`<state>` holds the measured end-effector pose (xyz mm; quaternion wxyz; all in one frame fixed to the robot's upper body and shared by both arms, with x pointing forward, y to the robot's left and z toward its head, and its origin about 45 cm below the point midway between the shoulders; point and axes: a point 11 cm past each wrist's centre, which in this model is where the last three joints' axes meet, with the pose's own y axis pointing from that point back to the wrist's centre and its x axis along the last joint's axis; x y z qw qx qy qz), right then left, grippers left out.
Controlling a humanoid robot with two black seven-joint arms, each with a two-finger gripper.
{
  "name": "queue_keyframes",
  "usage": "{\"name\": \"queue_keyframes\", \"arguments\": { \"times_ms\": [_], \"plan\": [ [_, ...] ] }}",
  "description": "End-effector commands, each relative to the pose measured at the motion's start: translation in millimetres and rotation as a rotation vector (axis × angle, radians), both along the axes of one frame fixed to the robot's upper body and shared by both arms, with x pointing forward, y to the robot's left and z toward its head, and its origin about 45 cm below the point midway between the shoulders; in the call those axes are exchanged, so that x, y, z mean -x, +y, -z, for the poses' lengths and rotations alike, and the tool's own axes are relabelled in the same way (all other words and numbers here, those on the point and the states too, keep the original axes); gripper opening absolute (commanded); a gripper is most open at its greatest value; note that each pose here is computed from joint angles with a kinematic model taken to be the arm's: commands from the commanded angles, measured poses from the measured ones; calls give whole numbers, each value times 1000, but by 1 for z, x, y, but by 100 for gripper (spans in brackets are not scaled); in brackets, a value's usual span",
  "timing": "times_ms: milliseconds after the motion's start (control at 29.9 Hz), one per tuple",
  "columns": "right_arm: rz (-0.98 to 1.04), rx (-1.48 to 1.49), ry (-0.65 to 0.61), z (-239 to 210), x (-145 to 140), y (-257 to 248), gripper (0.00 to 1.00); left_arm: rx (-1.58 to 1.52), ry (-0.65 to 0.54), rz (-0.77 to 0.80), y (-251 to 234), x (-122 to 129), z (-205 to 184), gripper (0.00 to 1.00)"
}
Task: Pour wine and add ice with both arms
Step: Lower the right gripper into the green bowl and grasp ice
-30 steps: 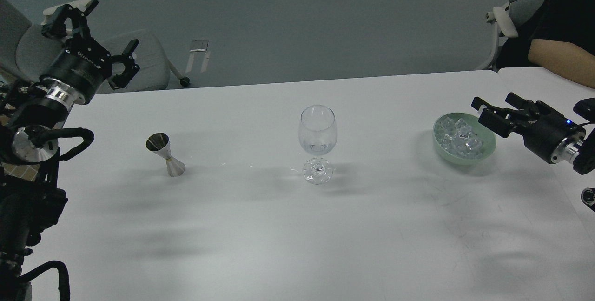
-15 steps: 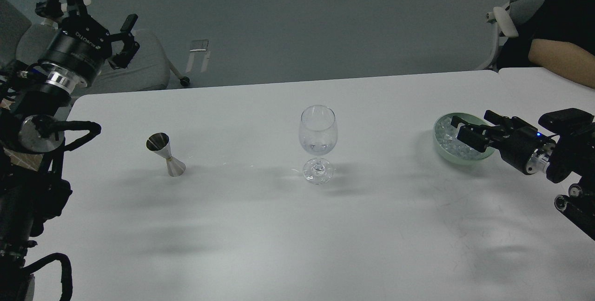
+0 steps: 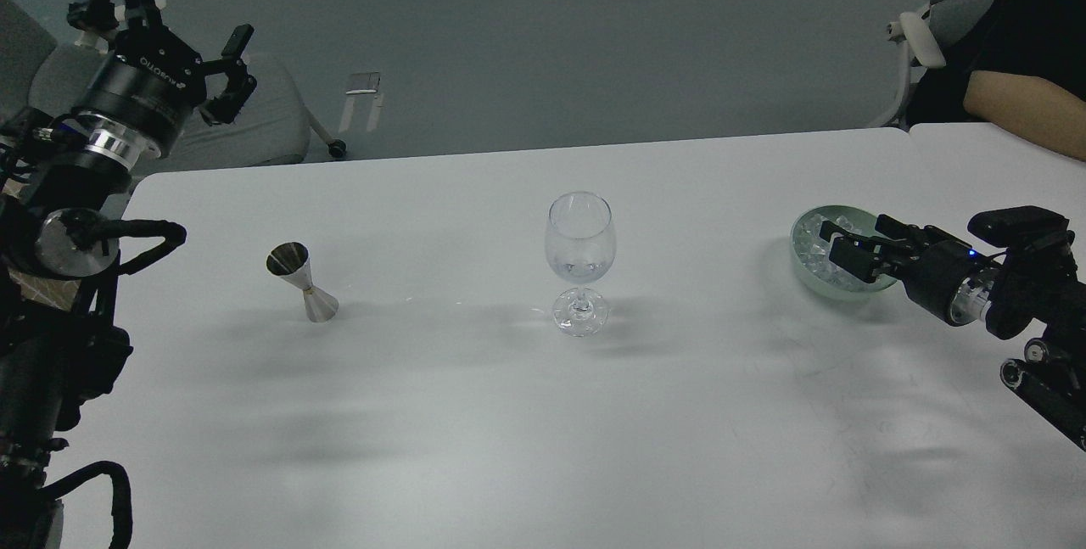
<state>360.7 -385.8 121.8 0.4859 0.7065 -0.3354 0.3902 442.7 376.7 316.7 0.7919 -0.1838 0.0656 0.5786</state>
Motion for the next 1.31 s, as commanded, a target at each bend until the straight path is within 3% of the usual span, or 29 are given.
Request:
{"name": "queue_keyframes", "arguments": {
  "times_ms": [0, 469, 536, 603, 736, 803, 870, 1038, 1272],
  "plan": [
    [1, 13, 15, 3, 1, 0, 67, 0, 1, 0, 0, 0, 0, 98],
    [8, 20, 21, 6, 2, -1, 55, -2, -1, 5, -1, 2, 1, 98],
    [2, 21, 24, 6, 3, 0, 46, -2, -1, 3, -1, 2, 1, 98],
    [-6, 20, 31, 7, 4, 1, 31, -3, -1, 5, -1, 2, 1, 98],
    [-20, 29, 40, 10, 5, 3, 19, -3, -1, 2, 0, 2, 0, 98],
    [-24, 29, 42, 10, 6, 4, 7, -4, -2, 3, -1, 2, 0, 98],
    [-25, 28, 42, 10, 6, 5, 1, -4, -2, 3, -1, 2, 0, 98],
    [-42, 25, 13, -5, 2, 6, 0, -3, -2, 2, 0, 2, 0, 98],
    [-95, 103, -104, -87, -5, -23, 0, -2, -2, 0, -1, 1, 0, 98]
  ]
}}
